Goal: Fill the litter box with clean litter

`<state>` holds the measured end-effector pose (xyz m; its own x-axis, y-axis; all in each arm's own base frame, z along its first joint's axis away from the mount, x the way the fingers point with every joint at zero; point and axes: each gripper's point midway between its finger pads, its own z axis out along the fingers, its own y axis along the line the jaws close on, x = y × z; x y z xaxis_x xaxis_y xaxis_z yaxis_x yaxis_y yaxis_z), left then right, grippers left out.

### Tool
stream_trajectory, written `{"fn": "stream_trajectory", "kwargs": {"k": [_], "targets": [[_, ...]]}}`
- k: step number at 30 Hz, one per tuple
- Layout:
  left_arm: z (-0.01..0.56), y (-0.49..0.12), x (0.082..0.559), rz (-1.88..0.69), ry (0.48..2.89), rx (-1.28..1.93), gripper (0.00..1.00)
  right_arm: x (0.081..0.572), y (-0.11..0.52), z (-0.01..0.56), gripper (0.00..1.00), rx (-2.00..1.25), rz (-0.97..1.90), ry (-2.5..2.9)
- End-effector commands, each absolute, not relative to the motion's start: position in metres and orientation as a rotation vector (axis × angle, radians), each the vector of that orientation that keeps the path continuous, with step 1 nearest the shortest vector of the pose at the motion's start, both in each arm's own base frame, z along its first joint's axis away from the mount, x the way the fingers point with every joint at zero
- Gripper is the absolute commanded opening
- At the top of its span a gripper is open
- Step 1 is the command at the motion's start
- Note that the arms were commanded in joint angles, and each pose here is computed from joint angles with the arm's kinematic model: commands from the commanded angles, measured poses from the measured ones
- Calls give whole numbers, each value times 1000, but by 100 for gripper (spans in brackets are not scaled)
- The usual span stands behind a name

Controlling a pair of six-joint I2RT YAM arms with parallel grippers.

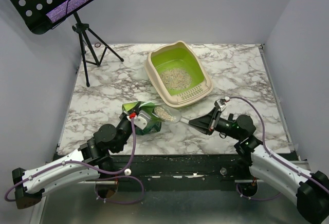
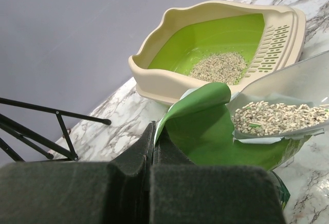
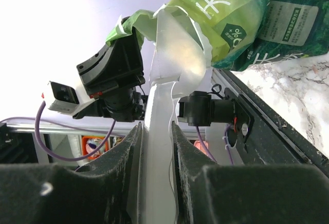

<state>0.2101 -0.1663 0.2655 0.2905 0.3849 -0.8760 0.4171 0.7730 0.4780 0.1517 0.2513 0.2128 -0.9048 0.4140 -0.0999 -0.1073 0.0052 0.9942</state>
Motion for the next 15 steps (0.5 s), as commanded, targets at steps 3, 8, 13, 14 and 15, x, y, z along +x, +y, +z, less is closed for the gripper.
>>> {"fn": "stream_trajectory", "kwargs": {"k": [3,8,13,14,15], "targets": [[285,-160,212,-34,1282,659,0,160,244,212,0,448,1877,1960],[287,-158,212,-31,1284,648,0,160,243,230,0,440,1895,1929],[287,-157,212,-31,1282,641,0,161,244,249,0,427,1919,1897],[287,-157,212,-33,1283,640,0,160,244,255,0,420,1929,1884],[288,-157,212,-30,1282,640,0,161,244,260,0,416,1933,1876]]}}
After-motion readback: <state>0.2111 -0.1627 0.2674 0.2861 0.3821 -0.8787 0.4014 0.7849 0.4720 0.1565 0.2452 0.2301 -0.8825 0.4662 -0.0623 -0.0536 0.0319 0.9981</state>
